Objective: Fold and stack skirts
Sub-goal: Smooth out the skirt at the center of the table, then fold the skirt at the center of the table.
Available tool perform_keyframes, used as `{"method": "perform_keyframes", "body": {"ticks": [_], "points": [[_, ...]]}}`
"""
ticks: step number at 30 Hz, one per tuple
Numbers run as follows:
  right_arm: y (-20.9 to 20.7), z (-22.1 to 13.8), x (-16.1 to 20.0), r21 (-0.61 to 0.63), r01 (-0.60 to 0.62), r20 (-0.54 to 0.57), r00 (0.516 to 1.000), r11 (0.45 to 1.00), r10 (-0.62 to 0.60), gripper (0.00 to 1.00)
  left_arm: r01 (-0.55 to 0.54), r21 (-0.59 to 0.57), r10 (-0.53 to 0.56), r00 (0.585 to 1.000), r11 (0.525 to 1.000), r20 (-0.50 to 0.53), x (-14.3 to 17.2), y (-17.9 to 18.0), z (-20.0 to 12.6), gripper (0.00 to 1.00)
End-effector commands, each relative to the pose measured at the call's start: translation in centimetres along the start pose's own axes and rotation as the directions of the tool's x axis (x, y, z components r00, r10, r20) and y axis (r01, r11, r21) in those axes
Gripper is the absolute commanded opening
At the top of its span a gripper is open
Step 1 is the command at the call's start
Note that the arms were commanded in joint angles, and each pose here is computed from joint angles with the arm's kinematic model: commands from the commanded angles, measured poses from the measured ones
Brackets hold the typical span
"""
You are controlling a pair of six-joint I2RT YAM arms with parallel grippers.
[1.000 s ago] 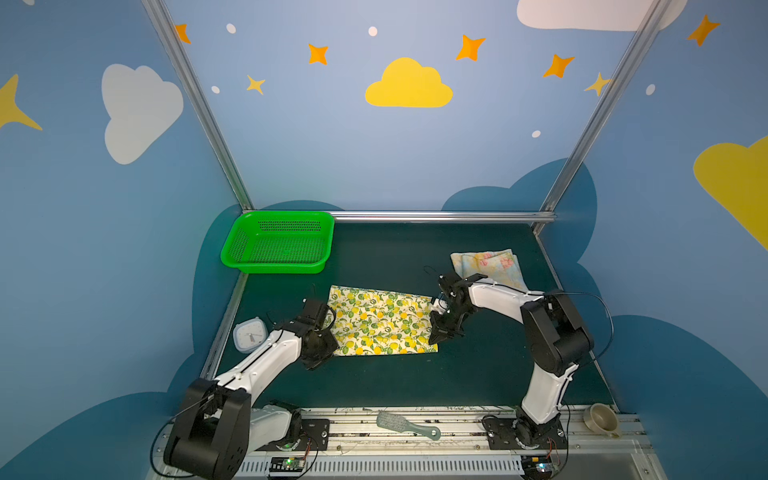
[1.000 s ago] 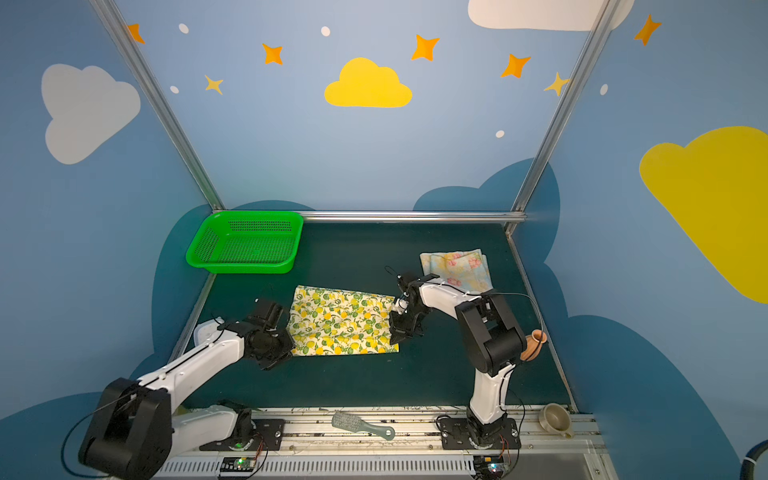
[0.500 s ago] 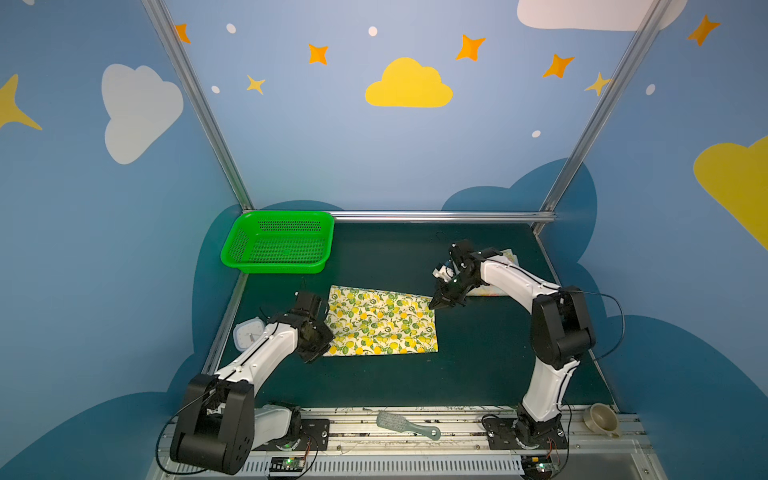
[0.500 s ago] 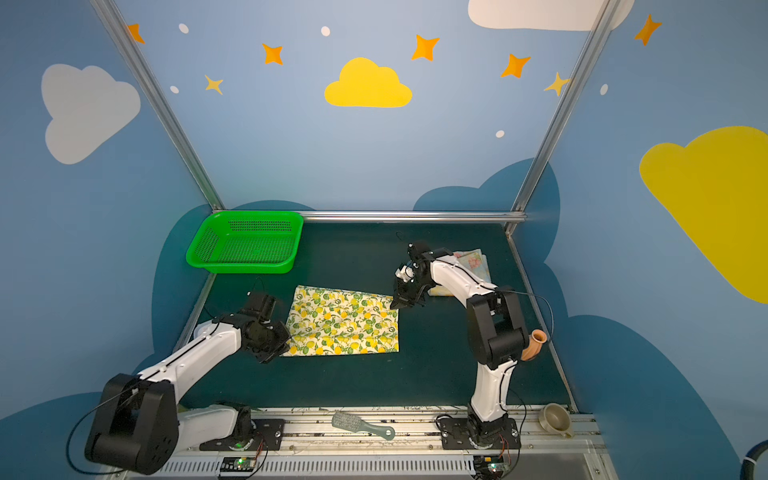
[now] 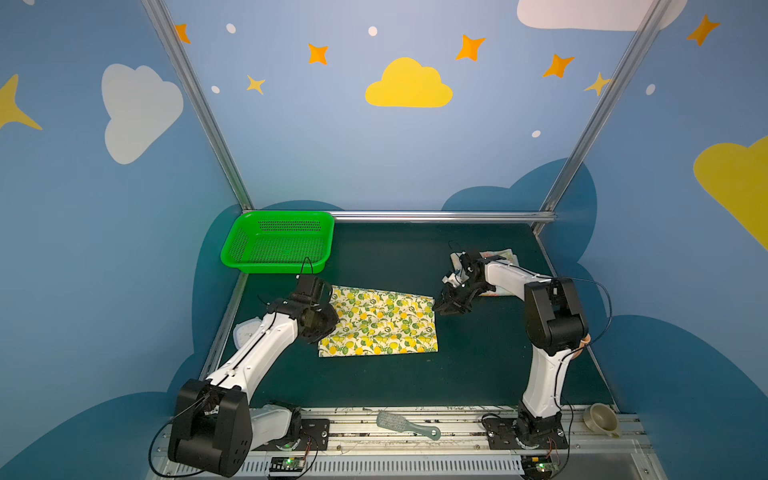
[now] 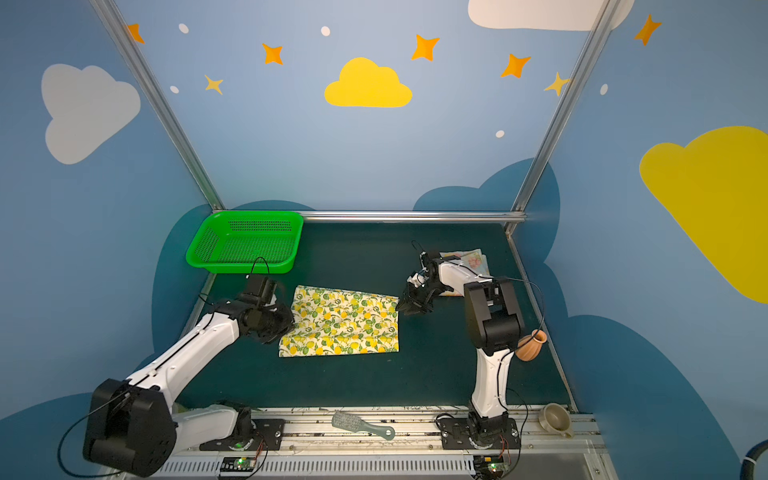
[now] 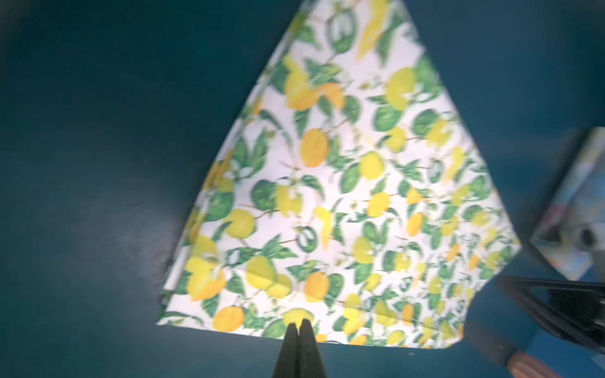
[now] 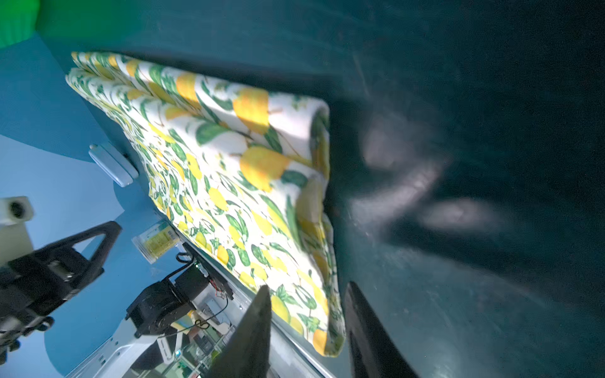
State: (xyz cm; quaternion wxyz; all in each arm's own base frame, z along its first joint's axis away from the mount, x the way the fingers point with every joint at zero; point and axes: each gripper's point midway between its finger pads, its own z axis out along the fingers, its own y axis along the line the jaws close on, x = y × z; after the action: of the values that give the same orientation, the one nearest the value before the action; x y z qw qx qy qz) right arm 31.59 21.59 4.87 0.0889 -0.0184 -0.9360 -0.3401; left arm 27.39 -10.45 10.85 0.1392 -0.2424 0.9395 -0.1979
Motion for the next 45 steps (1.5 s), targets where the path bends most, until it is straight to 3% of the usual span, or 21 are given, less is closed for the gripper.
{"method": "perform_keyframes", "body": {"ticks": [1,6,16,27,37,45], "points": [[1.4,-0.8,0.9,-0.091,0.043,0.022,0.999,0.995,-0.041,0.41,-0.074,0.041,0.075,0.997,0.996,-0.026,-0.1,-3.0,0.5,0.05],[0.9,0.0,2.1,-0.148,0.023,0.016,1.0,0.989,-0.021,0.44,-0.184,0.052,0.187,0.98,0.982,-0.065,-0.1,-7.4,3.5,0.04],[-0.1,1.7,2.3,-0.212,-0.012,0.022,1.0,0.977,0.017,0.5,-0.243,0.121,0.26,0.953,0.962,-0.157,0.7,-13.8,10.9,0.04],[-0.9,3.4,2.5,-0.204,-0.036,0.016,0.999,0.978,0.04,0.53,-0.234,0.094,0.251,0.931,0.968,-0.265,3.4,-13.4,15.6,0.04],[-2.1,4.5,3.5,-0.093,-0.006,0.048,0.999,0.996,0.01,0.53,-0.227,0.091,0.244,0.915,0.97,-0.321,4.7,-12.8,16.5,0.04],[-2.8,5.6,3.7,-0.083,-0.007,0.073,0.997,0.997,0.013,0.53,-0.233,0.069,0.242,0.901,0.97,-0.361,5.3,-12.1,16.6,0.04]]}}
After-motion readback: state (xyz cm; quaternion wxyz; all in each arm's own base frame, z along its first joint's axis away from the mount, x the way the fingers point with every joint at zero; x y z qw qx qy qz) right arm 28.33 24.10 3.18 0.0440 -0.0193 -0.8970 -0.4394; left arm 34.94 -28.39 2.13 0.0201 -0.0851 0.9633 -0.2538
